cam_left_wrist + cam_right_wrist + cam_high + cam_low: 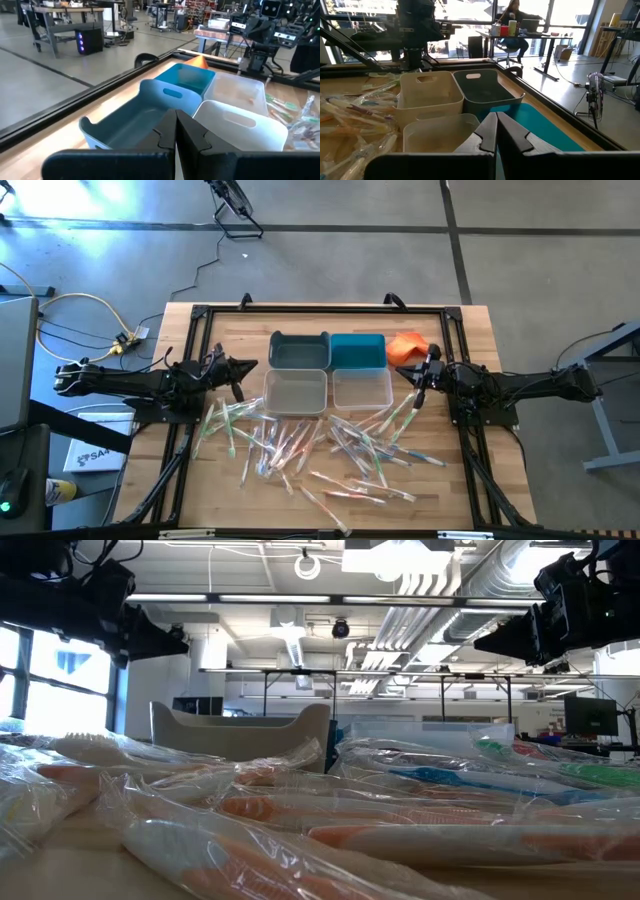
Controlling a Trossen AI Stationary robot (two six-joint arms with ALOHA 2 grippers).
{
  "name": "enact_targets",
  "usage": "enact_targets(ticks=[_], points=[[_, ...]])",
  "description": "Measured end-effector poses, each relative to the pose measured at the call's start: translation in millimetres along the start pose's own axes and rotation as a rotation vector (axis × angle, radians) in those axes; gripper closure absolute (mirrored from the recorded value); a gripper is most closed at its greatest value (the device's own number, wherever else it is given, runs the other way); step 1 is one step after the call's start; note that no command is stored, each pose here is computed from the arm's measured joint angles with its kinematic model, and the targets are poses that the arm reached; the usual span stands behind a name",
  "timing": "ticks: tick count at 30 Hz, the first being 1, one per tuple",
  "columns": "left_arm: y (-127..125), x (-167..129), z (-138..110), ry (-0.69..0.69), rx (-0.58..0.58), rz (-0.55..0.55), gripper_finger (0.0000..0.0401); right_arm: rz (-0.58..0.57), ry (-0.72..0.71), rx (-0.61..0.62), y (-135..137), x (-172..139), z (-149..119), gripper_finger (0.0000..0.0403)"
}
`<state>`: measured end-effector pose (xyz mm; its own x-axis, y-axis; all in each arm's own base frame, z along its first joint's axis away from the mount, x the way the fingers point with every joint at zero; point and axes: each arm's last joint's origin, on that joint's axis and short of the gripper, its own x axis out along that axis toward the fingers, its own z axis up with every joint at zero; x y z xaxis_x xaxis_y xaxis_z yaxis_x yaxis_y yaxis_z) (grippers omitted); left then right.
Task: Pick & Place Toothbrushes
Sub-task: Put the green toothbrush into the blue bin
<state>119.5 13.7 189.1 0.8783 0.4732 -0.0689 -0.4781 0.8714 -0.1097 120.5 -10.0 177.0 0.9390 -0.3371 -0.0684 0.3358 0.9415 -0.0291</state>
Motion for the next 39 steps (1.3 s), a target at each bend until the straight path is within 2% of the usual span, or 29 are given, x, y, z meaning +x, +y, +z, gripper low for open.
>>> enact_targets(ticks=[12, 32, 39], points=[[-1.1, 0.0, -0.2, 0.006, -0.015, -0.037, 0.0401, 0.003, 0.0, 0.0, 0.1, 0.0, 0.0, 0.04], [-1.0, 0.0, -0.7, 0.011, -0.012, -0.036, 0.0401, 0.004, -0.002, 0.03, 0.1, 0.0, 0.2, 0.04], [-0.5, -0.1, -3.9, 0.041, 0.01, -0.031, 0.0401, 0.006, -0.086, 0.033, 0.4, -0.6, 14.2, 0.04]])
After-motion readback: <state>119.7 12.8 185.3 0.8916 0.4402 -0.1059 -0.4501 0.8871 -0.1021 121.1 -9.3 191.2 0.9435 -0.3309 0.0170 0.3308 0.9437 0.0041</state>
